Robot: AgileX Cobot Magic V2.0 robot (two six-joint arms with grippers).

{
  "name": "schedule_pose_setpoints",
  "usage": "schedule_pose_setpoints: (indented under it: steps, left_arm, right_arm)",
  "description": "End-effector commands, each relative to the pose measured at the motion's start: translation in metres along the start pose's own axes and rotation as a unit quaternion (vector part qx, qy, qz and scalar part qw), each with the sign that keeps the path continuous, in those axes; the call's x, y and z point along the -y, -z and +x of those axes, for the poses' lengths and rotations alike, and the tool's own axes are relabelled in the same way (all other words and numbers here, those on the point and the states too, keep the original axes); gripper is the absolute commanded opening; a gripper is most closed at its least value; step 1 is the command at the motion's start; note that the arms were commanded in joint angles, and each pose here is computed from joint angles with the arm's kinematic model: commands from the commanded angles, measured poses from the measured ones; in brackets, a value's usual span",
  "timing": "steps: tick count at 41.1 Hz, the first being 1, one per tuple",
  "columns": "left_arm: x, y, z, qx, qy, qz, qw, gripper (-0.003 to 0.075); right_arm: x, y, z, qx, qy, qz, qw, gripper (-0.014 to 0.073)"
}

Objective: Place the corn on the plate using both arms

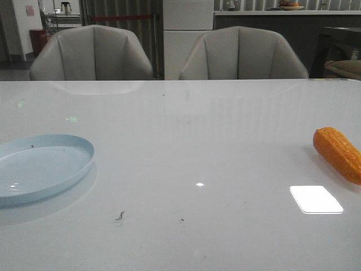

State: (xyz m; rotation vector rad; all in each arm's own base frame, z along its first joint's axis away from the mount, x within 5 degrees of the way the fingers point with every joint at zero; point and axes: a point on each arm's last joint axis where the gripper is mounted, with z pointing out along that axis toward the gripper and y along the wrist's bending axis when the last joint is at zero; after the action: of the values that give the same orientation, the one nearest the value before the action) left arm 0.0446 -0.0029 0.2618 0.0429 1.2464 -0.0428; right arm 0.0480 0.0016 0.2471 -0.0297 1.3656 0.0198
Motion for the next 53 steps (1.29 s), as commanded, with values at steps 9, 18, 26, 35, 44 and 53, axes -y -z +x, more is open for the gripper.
schedule_pose_setpoints:
  steps: [9,18,26,35,44,53]
  left_arm:
    - [0.0,-0.01,-0.122,0.13,-0.044,-0.002,0.99,0.009]
    - [-0.002,-0.071,-0.154,0.061,-0.043,-0.003,0.997,0.009]
    - [-0.002,-0.123,-0.126,-0.027,-0.04,0.002,0.999,0.009]
    - [-0.002,-0.163,-0.067,-0.197,-0.006,-0.003,0.98,0.009]
    - [-0.002,-0.178,-0.034,-0.282,0.01,-0.005,0.959,0.009]
    - [-0.002,-0.176,-0.027,-0.317,0.01,-0.006,0.948,0.0201]
  right_arm:
    - [0.001,-0.008,-0.155,0.115,-0.004,-0.002,0.993,0.0065]
    - [0.001,-0.066,-0.181,0.075,-0.004,-0.002,0.997,0.0065]
    - [0.001,-0.113,-0.147,-0.045,-0.004,-0.004,0.999,0.0065]
    - [-0.001,-0.152,-0.095,-0.214,-0.007,-0.01,0.977,0.0065]
    - [-0.002,-0.162,-0.076,-0.271,-0.021,-0.012,0.962,0.0069]
    - [-0.002,-0.162,-0.076,-0.273,-0.005,-0.013,0.962,0.0263]
